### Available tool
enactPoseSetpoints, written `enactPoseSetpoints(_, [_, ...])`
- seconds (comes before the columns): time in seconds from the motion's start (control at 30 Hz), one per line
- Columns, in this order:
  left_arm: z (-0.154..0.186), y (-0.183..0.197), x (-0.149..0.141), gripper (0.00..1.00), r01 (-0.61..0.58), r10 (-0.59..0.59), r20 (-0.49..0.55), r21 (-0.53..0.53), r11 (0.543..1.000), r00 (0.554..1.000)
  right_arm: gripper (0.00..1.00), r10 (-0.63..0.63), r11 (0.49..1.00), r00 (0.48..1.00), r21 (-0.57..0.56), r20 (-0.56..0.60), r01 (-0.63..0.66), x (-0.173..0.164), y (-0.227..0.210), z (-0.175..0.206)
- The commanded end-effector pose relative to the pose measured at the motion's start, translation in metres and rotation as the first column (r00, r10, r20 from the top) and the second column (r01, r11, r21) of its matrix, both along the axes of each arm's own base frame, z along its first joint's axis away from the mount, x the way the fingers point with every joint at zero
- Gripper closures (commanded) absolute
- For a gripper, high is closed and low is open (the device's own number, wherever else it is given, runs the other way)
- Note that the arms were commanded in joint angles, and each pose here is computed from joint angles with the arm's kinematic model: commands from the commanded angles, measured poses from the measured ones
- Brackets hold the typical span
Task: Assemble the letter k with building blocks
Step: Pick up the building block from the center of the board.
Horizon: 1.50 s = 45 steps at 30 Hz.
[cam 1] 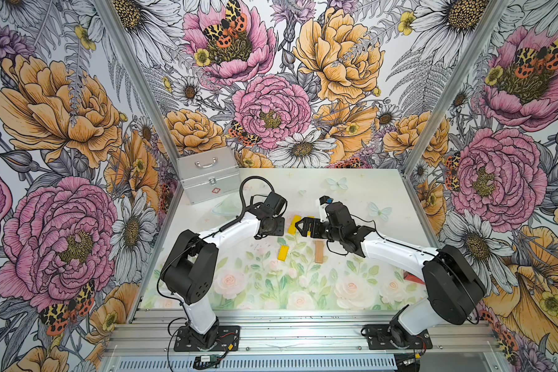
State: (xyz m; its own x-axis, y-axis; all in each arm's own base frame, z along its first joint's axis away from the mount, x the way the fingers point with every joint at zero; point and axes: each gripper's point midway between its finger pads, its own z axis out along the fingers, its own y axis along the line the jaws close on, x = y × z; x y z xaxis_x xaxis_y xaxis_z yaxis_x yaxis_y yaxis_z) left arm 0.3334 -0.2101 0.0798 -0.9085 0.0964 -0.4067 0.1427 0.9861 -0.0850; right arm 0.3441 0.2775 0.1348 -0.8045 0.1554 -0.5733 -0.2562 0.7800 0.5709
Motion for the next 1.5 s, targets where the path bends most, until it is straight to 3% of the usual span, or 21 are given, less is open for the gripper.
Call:
enactPoseSetpoints(0.0, [-0.006, -0.002, -0.029, 0.49, -0.021, 0.021, -0.040, -0.017, 1.000, 0.999, 0.01, 0.006, 0.999, 1.000, 0.051, 0.017, -0.007, 0.000, 0.003, 0.009])
enactPoseSetpoints(0.23, [-0.015, -0.015, -0.058, 0.49, -0.005, 0.003, -0.075, -0.027, 1.000, 0.997, 0.01, -0.018, 0.993, 1.000, 0.115, 0.003, 0.018, -0.024, -0.010, 0.010])
enactPoseSetpoints(0.67, [-0.034, -0.033, -0.066, 0.49, 0.035, -0.034, -0.114, 0.008, 0.999, 0.993, 0.01, -0.082, 0.983, 0.995, 0.158, -0.048, 0.089, -0.081, -0.048, -0.007])
enactPoseSetpoints(1.47, [-0.049, -0.032, -0.048, 0.49, 0.040, -0.033, -0.136, 0.046, 0.998, 0.990, 0.01, -0.082, 0.988, 0.996, 0.126, -0.040, 0.086, -0.081, -0.048, -0.012])
